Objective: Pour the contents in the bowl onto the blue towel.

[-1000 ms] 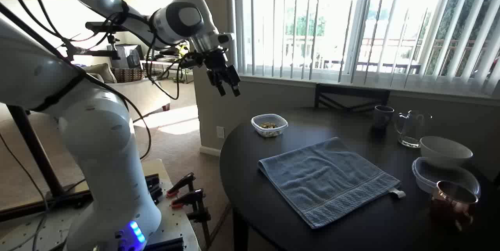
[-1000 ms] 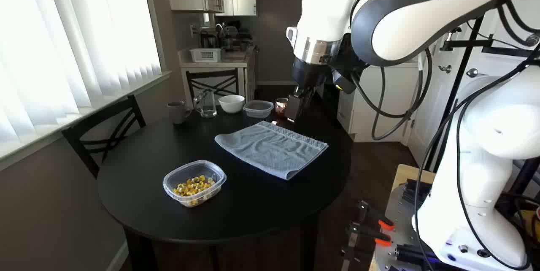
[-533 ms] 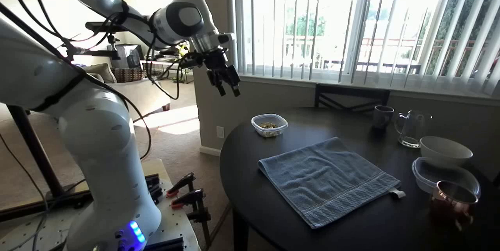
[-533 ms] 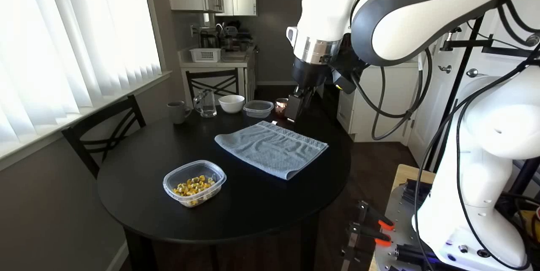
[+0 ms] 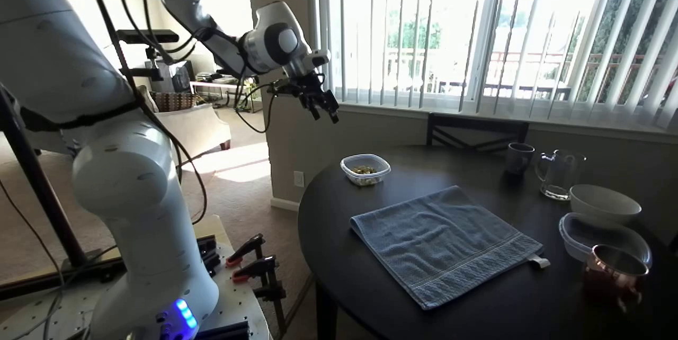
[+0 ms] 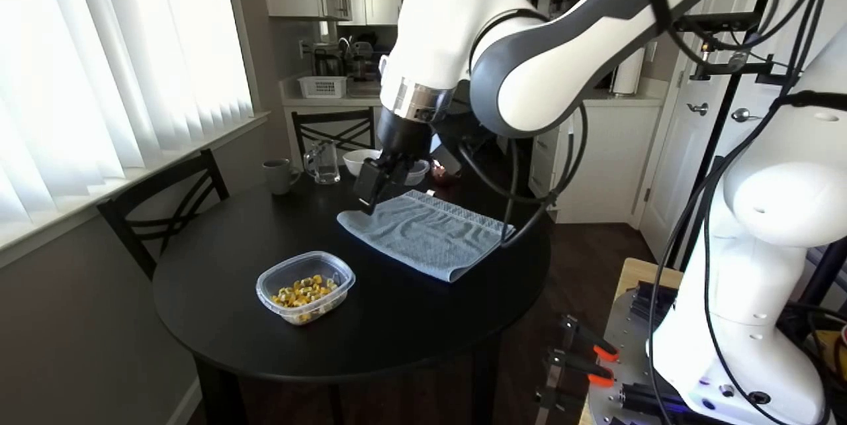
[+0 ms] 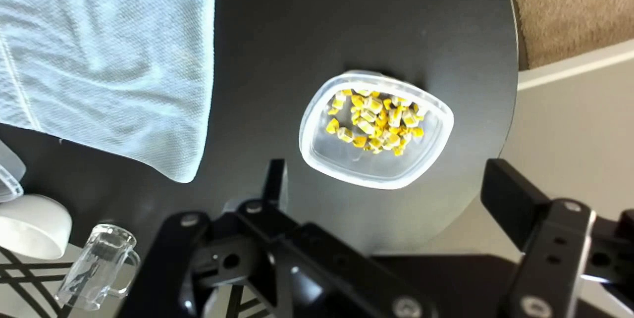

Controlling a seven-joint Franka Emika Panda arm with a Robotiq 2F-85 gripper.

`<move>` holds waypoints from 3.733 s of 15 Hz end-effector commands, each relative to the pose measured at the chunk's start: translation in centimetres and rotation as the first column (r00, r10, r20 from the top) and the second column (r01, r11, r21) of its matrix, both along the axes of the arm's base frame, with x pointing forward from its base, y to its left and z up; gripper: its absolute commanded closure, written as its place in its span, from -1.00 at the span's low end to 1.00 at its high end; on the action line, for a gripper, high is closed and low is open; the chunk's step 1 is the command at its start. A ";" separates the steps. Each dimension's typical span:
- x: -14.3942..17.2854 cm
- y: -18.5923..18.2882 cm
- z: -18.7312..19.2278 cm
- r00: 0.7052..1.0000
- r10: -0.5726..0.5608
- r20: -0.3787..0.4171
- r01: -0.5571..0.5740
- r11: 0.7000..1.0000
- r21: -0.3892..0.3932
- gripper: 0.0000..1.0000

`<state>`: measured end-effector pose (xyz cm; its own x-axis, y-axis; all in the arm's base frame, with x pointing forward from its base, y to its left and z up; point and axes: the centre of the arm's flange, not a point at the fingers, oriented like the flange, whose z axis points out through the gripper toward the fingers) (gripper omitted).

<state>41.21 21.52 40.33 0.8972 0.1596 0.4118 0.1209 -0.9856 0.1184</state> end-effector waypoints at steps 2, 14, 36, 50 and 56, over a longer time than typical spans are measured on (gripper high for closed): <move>9.2 4.4 -3.2 0.995 -0.103 -0.004 0.103 0.992 0.071 -1.00; 24.0 14.2 -15.3 0.954 -0.264 -0.139 0.267 0.964 0.000 -1.00; 30.6 13.6 -18.4 0.868 -0.444 -0.224 0.404 0.892 -0.203 -1.00; 29.1 12.0 -22.6 0.810 -0.470 -0.351 0.436 0.882 -0.176 0.71; 29.4 11.0 -20.2 0.817 -0.480 -0.320 0.466 0.876 -0.125 1.00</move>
